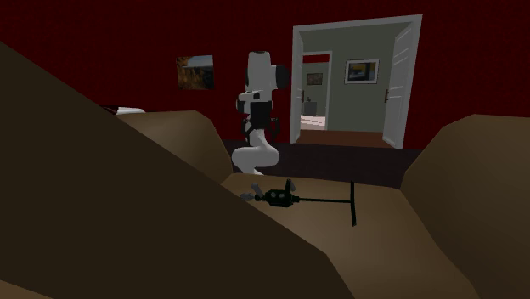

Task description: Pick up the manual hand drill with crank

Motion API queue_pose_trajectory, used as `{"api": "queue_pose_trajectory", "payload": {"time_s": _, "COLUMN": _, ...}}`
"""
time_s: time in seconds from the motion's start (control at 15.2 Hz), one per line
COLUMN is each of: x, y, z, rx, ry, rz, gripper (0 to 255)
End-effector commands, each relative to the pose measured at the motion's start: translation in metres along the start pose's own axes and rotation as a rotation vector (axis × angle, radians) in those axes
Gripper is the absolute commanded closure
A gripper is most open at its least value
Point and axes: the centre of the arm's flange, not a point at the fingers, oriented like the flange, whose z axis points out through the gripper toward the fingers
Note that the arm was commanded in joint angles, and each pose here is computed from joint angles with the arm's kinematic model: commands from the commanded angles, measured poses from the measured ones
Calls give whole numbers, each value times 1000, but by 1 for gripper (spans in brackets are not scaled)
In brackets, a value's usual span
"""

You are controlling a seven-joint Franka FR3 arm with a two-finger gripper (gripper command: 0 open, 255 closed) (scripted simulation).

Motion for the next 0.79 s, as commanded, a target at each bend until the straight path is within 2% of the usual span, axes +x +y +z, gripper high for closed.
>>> {"api": "queue_pose_trajectory", "payload": {"time_s": 0.0, "x": 0, "y": 0, "z": 0, "rx": 0, "ry": 0, "rz": 0, "gripper": 0}}
{"api": "queue_pose_trajectory", "payload": {"time_s": 0.33, "x": 78, "y": 10, "z": 11, "rx": 17, "ry": -85, "rz": -215, "gripper": 0}}
{"api": "queue_pose_trajectory", "payload": {"time_s": 0.73, "x": 169, "y": 0, "z": 33, "rx": 38, "ry": -186, "rz": -474, "gripper": 0}}
